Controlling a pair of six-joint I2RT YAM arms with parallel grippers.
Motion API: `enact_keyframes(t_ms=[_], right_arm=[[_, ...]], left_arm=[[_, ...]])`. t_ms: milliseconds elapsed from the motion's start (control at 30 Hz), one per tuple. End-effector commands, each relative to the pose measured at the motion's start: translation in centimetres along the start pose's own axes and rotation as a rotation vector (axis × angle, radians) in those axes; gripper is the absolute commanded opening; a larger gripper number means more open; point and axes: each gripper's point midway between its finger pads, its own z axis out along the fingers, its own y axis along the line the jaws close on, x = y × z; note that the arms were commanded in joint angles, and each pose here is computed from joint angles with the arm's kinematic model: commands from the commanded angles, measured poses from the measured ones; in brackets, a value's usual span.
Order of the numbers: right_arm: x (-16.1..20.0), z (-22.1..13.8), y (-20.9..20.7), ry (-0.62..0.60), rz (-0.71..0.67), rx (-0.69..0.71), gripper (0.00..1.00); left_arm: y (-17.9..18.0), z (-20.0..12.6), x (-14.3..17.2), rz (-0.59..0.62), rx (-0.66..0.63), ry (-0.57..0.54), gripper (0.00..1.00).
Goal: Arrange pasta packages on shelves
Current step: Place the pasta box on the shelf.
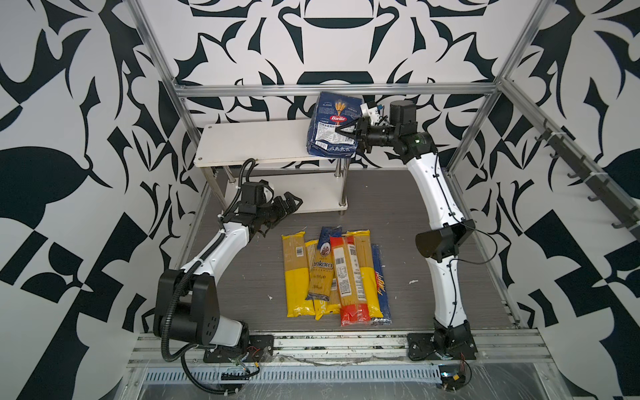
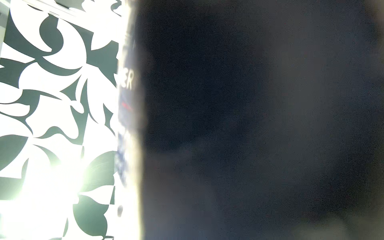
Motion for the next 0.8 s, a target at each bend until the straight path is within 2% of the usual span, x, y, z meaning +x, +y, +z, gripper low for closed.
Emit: enact_keyframes(t_ms=[0, 200, 233, 567, 767], right_arm=[[-0.7, -3.0, 8.7, -0.082, -0.262, -0.172, 0.5], [-0.7, -3.4, 8.4, -0.09, -0.265, -0.146, 0.82], [-0.8, -3.4, 8.2, -0.094, -0.257, -0.138, 0.84], [-1.6, -6.5, 6.8, -0.13, -0.224, -0.042, 0.91], [-0.9, -7.7, 6.1, -0.121, -0.229, 0.014, 0.93]], left_arm=[[-0.4, -0.3, -0.7, 0.014, 0.024, 0.01, 0.97], [-0.1, -0.6, -0.6, 0.003, 0.026, 0.01, 0.97], [0.0, -0.6, -0.5, 0.0, 0.026, 0.011, 0.97], [0.3, -1.2, 0.4, -0.033, 0.041, 0.003, 0.97], [0.5, -1.2, 1.0, -0.064, 0.052, 0.005, 0.97]])
